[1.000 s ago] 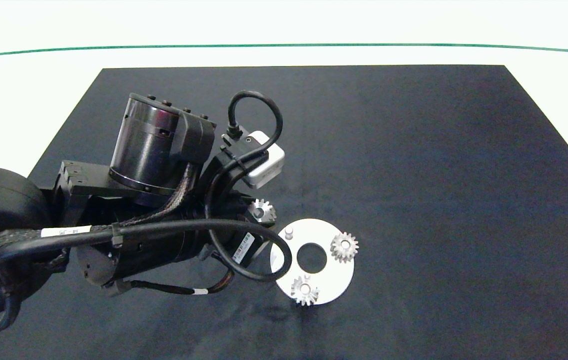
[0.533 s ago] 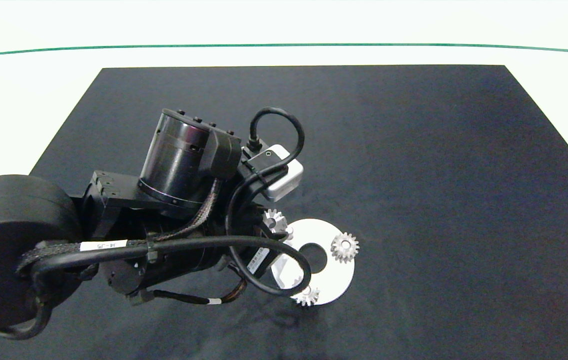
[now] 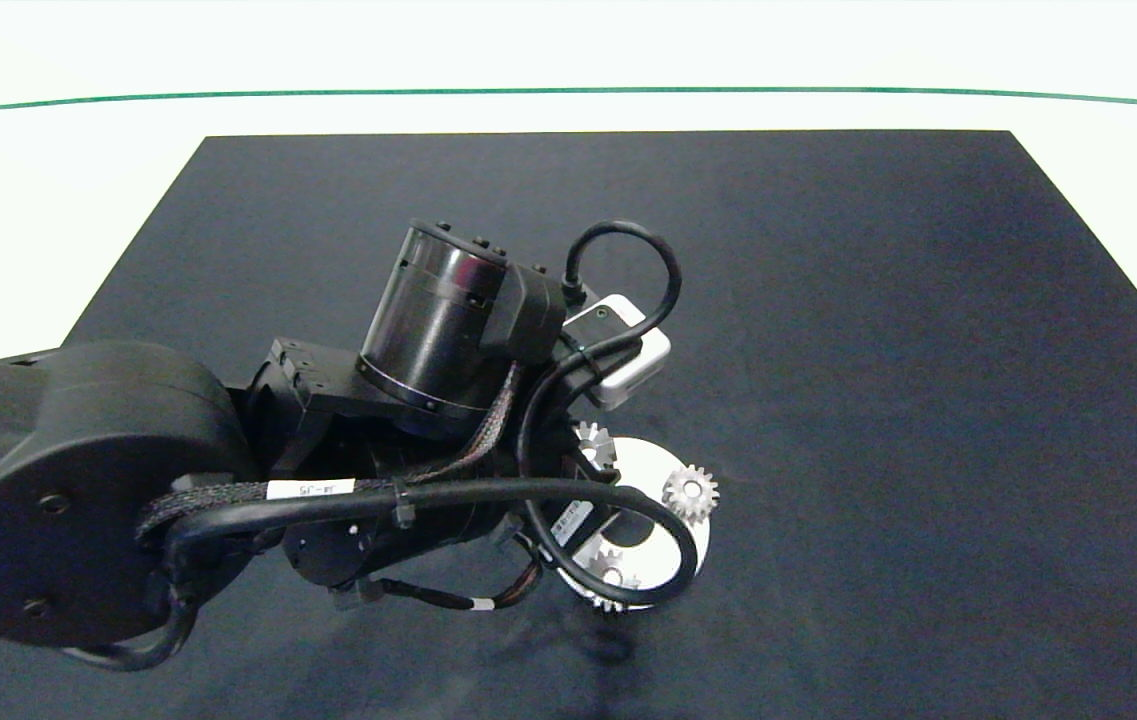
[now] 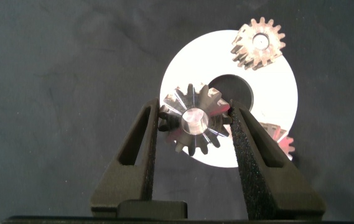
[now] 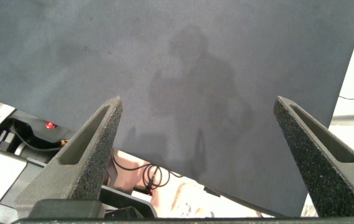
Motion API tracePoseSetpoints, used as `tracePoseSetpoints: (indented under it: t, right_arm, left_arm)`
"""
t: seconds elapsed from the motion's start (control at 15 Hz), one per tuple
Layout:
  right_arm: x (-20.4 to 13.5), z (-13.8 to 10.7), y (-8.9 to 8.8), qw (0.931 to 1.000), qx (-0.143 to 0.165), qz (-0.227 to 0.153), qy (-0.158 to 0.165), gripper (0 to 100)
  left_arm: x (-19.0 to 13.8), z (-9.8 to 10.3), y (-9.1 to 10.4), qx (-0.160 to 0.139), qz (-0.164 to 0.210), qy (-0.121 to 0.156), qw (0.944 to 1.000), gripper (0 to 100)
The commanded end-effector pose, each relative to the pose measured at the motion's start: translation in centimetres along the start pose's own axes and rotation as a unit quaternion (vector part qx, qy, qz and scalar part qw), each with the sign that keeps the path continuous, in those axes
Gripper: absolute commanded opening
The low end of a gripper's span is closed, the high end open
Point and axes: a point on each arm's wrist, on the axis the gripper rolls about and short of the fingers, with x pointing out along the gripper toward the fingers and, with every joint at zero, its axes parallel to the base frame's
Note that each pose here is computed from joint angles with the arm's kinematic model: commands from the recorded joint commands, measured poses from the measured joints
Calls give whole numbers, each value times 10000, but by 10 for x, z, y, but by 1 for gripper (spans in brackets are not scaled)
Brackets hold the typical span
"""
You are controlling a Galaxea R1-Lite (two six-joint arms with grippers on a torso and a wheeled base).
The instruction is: Install three planetary gears onto the carrier pins
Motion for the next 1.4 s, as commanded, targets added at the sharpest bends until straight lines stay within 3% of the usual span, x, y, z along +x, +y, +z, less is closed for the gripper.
tracePoseSetpoints:
  t: [0.07,1.4]
  right_arm:
    - [-1,-1,0,10000,-3,-12,-13,100]
    - [-3,-4,0,10000,13,-29,-53,100]
  left_arm:
    - [10,-2,-6,62,-56,130,9999,10]
    - [30,-5,3,125,16,461,9989,10]
